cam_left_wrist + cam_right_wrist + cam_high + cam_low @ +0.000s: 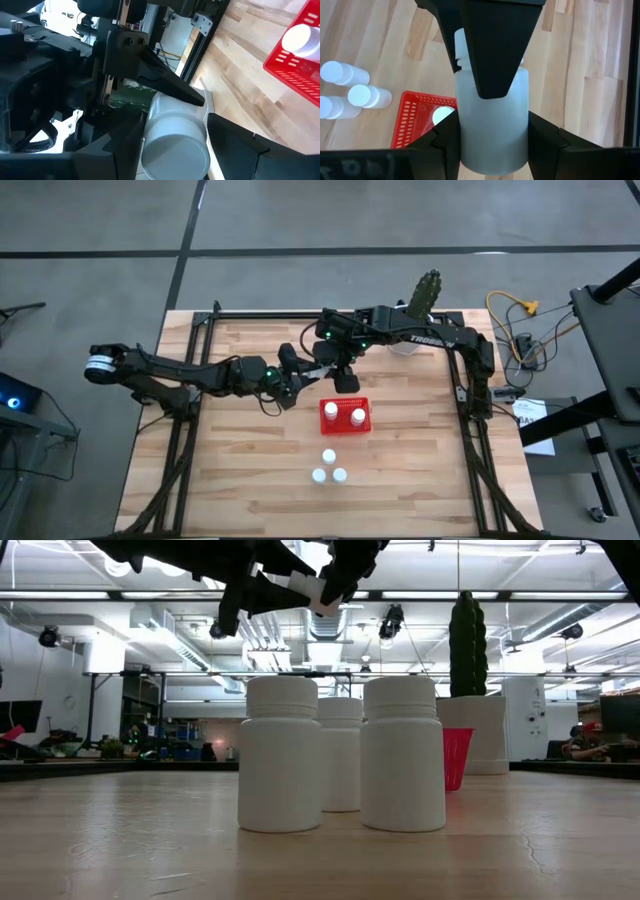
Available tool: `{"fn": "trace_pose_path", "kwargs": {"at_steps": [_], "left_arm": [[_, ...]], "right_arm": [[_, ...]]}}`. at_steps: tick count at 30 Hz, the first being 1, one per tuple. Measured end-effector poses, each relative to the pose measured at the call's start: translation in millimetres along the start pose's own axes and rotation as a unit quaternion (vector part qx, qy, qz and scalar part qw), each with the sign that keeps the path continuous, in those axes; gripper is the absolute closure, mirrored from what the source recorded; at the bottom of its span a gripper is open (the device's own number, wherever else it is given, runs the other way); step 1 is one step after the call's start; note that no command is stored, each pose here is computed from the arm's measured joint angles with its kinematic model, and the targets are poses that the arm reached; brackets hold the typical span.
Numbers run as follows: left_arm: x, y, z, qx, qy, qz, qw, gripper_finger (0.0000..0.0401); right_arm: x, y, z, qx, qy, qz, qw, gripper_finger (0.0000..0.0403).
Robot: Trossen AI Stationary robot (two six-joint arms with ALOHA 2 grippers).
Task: Pick and place pill bottles into a basket
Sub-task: Adjust the white pill bottles in the red basket
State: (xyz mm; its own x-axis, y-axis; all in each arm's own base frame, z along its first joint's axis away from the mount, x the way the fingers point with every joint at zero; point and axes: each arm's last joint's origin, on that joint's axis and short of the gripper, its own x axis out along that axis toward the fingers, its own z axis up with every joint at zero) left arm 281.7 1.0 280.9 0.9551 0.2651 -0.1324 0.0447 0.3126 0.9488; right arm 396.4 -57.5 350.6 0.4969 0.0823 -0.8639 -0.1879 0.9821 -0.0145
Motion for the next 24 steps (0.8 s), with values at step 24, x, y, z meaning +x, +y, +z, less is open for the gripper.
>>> {"fn": "trace_pose_path", "kwargs": {"at_steps": [24], "left_arm": [[0.4, -1.1, -3.1, -0.010, 0.020, -0.004, 1.000, 0.0199]], "right_arm": [[0.1, 0.0, -0.1, -0.002, 0.000, 0.000, 1.000, 0.0248]]}}
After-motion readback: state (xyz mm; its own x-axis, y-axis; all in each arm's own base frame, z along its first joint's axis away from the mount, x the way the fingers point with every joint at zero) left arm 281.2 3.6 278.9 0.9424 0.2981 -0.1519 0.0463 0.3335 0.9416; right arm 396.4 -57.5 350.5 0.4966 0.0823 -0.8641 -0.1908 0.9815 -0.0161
